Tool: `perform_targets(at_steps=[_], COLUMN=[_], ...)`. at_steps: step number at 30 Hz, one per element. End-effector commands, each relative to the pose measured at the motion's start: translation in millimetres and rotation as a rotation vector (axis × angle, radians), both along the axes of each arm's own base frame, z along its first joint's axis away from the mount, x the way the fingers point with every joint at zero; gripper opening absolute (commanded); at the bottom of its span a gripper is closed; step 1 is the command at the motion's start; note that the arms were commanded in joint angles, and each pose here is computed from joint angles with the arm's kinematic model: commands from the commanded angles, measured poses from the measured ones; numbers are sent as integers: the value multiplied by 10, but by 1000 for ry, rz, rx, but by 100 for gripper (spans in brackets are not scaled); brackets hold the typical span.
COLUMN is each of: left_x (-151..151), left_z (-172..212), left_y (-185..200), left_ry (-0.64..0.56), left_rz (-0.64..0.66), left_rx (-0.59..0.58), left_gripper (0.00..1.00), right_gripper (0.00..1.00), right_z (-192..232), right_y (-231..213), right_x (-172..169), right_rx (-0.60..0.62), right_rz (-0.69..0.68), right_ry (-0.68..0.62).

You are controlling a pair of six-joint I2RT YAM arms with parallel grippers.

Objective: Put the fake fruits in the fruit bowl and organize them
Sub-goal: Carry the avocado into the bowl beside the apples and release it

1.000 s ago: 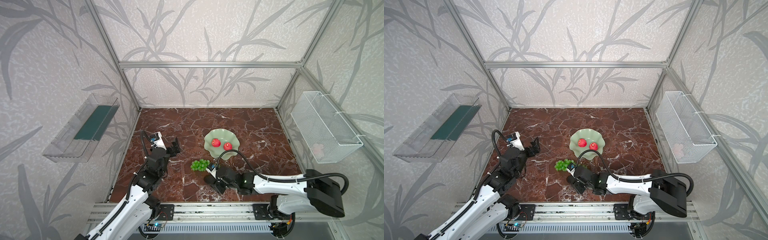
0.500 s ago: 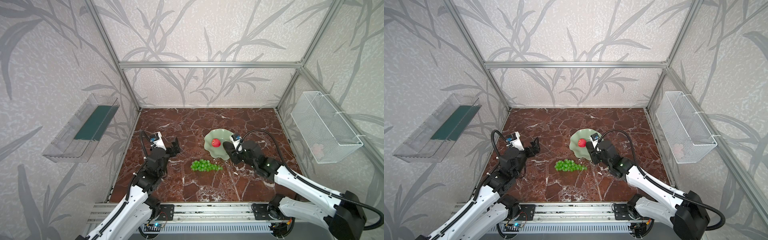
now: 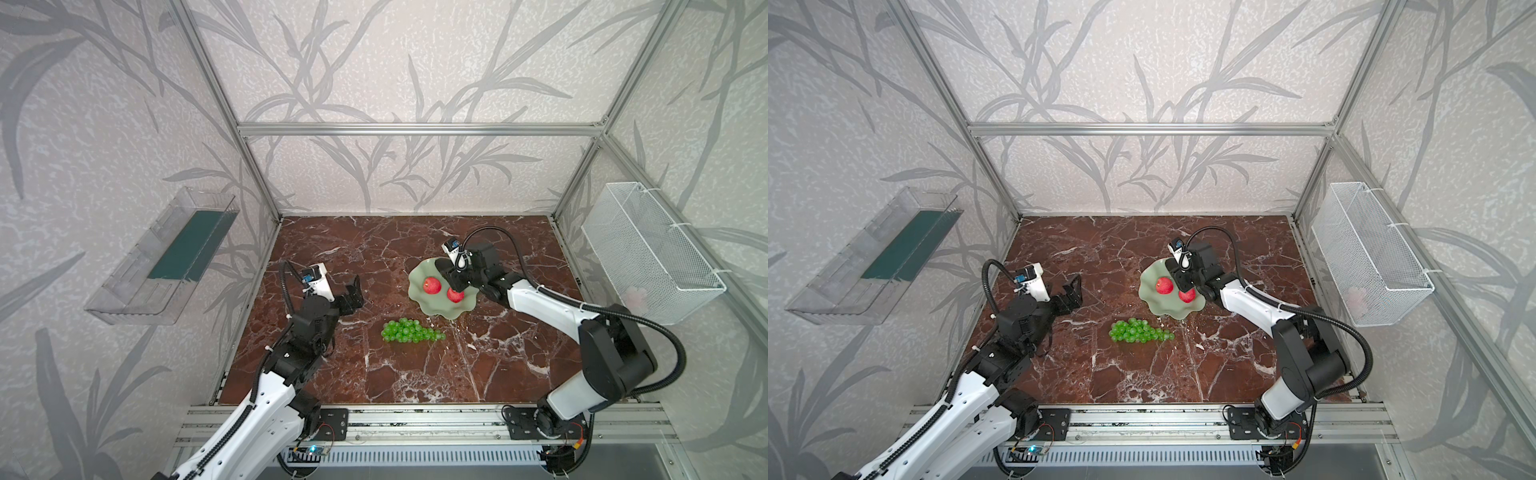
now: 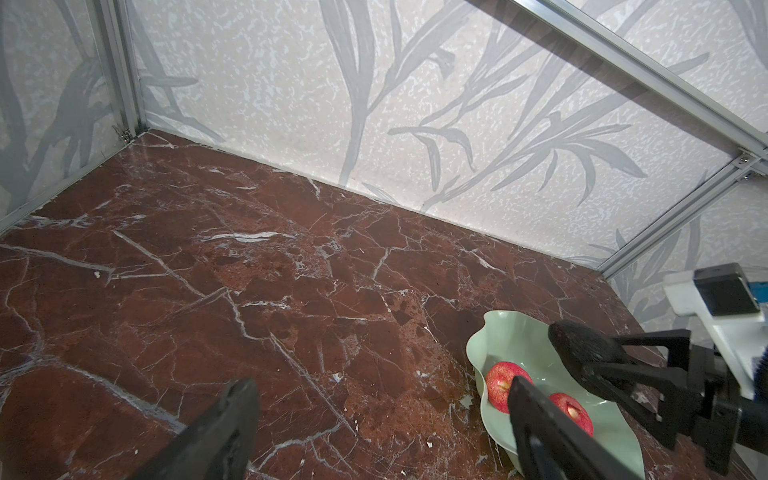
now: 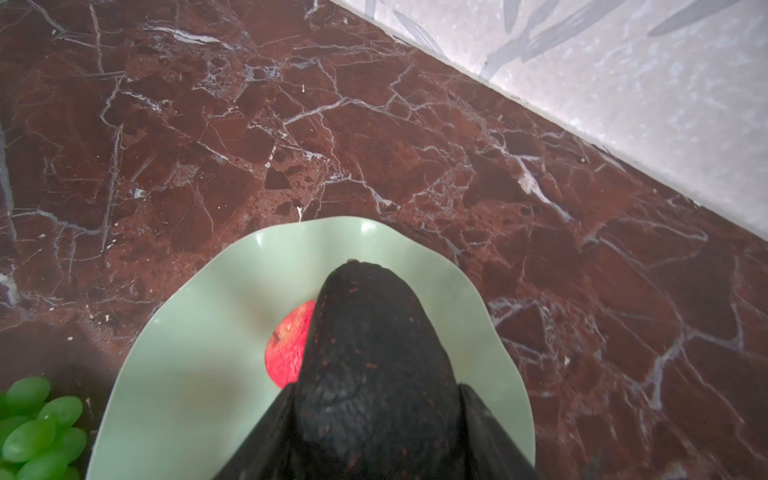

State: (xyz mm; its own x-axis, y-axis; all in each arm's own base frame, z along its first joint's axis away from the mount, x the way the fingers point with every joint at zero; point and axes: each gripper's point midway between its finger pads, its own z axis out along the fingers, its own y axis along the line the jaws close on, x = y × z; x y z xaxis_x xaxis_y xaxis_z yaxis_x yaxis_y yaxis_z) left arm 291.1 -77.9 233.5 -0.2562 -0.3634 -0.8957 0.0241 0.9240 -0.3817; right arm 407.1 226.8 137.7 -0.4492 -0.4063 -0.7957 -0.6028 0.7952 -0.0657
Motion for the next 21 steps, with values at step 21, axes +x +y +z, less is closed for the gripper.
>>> perform_targets(at_steps=[21], left_x=[6], left_z=[0], left_y=[27], left_ry=[-1], left_rz=[12], left_rx=[-4], left_gripper=[93], right_gripper=[49], right_z=[-446], right_y=[-70], right_x=[323], right_rx=[-104], right_rz=[12], right_ry=[103])
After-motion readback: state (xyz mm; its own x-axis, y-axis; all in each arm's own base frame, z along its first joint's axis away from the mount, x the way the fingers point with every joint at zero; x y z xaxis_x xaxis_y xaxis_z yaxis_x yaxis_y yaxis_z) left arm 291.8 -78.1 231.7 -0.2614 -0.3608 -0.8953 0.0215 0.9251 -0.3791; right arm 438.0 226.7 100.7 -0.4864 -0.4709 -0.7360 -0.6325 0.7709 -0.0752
